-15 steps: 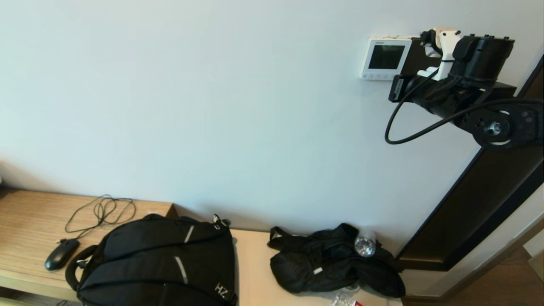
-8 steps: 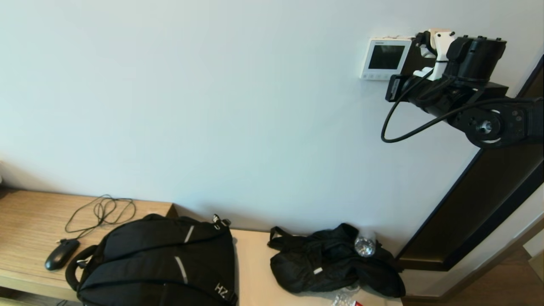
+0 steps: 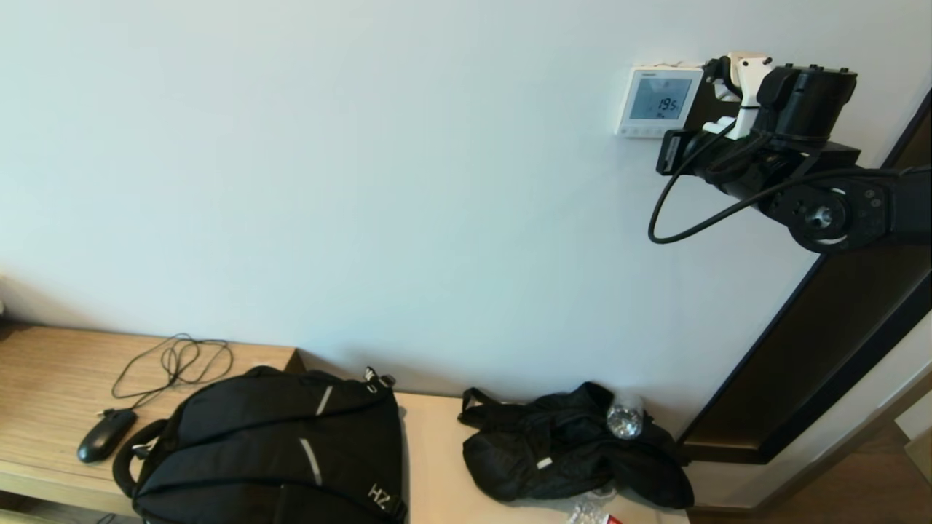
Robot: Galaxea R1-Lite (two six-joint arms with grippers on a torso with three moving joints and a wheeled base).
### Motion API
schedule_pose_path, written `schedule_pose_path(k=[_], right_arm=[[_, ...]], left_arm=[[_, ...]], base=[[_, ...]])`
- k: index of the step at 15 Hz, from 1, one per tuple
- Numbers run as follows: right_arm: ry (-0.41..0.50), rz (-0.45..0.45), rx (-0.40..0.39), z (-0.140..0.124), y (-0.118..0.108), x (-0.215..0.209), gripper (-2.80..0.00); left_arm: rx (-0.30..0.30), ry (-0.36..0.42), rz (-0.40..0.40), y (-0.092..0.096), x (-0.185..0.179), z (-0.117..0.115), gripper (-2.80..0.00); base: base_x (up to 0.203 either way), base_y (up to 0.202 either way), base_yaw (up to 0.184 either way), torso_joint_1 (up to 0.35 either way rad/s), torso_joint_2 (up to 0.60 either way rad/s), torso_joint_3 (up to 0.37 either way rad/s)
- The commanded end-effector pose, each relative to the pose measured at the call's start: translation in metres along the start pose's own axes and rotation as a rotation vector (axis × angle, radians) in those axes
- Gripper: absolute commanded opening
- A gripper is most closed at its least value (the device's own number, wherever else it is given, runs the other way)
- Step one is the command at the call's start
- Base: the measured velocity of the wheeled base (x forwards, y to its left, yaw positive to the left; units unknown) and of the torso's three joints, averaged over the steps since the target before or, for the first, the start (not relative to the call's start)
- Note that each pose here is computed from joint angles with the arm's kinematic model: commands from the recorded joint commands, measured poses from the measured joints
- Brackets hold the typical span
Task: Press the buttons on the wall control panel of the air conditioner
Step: Turn on the central air conditioner, then press the temperature increase button
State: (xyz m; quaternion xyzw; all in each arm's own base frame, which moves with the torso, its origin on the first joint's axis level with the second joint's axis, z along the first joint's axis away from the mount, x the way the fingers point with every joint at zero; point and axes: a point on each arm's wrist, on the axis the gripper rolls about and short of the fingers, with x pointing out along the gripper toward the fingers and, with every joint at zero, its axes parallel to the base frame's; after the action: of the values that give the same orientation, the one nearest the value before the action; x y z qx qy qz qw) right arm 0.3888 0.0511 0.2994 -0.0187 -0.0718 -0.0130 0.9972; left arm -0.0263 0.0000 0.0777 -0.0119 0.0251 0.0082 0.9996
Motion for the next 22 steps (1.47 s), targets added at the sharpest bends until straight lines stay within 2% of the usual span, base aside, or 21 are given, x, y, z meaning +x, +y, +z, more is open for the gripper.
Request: schedule_pose_path(k=[1,8,22], right_arm=[[0.006,0.008,-0.004,-0.001,0.003,-0.003,-2.80],[0.000,0.070,-0.015,0.009,0.022,-0.023,-2.80],[-0.016,0.023,-0.015,0.010,0.019,-0.012,-2.80]], left_arm=[[-0.001,0.000,0.001,0.000,0.000,0.000,-2.80],[-0.001,0.000,0.001,0.000,0.000,0.000,-2.80],[-0.001,0.000,0.001,0.000,0.000,0.000,-2.80]], base=[[0.000,0.000,0.000,0.000,0.00,0.000],[0.000,0.000,0.000,0.000,0.00,0.000],[0.000,0.000,0.000,0.000,0.00,0.000]])
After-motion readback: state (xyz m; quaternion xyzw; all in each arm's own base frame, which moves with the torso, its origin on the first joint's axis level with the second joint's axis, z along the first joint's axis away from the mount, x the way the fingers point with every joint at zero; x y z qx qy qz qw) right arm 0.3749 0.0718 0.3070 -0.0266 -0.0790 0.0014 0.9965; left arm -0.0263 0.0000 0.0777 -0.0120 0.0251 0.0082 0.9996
